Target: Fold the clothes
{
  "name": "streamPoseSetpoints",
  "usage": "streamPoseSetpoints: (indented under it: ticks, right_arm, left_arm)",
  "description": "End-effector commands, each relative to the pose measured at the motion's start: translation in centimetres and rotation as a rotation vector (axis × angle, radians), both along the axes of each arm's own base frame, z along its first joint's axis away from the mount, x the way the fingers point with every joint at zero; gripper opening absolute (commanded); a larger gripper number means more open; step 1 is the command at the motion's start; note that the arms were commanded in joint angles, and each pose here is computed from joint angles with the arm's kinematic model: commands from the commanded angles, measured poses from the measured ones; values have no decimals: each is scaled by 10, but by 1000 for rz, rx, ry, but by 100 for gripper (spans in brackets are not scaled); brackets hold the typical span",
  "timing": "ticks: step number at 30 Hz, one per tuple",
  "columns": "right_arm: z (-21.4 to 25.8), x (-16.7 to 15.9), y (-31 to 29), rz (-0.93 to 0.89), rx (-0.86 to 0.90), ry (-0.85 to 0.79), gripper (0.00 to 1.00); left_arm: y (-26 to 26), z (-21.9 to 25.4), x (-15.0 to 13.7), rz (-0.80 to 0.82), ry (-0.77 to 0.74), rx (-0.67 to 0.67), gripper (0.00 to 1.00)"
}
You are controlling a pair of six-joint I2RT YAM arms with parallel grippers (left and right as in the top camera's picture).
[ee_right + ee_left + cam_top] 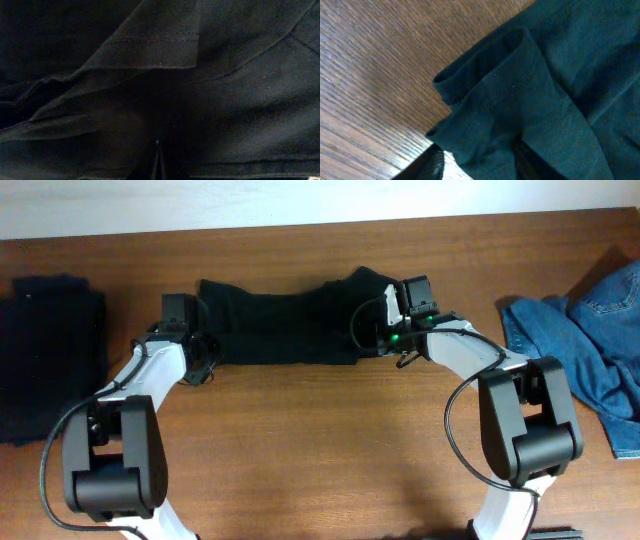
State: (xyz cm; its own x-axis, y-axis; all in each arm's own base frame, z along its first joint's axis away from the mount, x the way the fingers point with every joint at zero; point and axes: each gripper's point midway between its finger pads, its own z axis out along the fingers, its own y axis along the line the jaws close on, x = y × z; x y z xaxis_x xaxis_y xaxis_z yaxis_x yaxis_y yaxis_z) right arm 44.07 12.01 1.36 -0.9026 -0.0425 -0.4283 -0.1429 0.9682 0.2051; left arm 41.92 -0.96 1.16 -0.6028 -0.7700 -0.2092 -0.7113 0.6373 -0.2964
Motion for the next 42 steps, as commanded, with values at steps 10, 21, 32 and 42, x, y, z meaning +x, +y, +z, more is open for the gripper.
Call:
streamPoseSetpoints:
  ticks: [10, 21, 32, 42]
  right_arm:
    - [-1, 3, 4, 16, -12, -10, 5]
    - [-1, 3, 4, 17, -11, -10, 5]
    - [-2, 3, 4, 17, -12, -9, 5]
    - [-2, 2, 4, 17, -12, -6, 5]
  left_arm:
    - [4, 4, 3, 14, -23, 11, 24]
    - [4, 24, 8, 13, -75, 11, 15]
    - [5, 41, 14, 3, -125, 22, 1]
    - [19, 29, -13, 15, -6, 78, 70]
